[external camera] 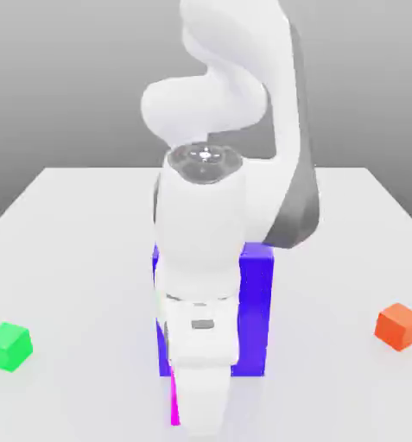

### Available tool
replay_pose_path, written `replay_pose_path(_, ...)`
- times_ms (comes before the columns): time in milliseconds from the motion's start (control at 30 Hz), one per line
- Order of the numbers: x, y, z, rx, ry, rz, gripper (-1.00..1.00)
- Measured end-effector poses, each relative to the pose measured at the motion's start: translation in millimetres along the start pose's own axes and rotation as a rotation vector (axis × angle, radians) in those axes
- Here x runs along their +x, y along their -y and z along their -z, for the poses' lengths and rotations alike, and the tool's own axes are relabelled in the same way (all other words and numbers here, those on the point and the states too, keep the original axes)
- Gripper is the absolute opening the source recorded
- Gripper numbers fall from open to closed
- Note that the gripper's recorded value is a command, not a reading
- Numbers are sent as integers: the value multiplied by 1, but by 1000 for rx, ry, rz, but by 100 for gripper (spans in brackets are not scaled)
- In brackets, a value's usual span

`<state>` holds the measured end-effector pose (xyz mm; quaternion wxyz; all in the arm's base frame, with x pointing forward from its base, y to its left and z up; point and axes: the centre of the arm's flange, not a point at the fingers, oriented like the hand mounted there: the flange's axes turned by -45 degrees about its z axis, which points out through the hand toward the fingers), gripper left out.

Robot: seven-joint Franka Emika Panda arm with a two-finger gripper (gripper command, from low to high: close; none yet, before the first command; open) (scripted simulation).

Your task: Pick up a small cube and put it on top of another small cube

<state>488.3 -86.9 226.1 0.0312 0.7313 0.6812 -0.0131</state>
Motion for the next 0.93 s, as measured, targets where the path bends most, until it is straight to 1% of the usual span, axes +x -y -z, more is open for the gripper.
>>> replay_pose_path(167,-132,55,6,20,-5,-339,-100)
replay_pose_path(267,-211,106,1,41,-34,-590,-100)
replay_pose_path(300,-228,117,-5,42,-40,-645,-100)
replay_pose_path(367,-240,126,-18,43,-44,-685,-100)
replay_pose_path(500,-241,132,-52,47,-48,-700,-100)
replay_pose_path(533,-241,133,-58,48,-49,-701,100)
replay_pose_path(733,-241,134,-60,48,-49,-702,100)
replay_pose_path(933,-244,129,-19,40,-44,-699,100)
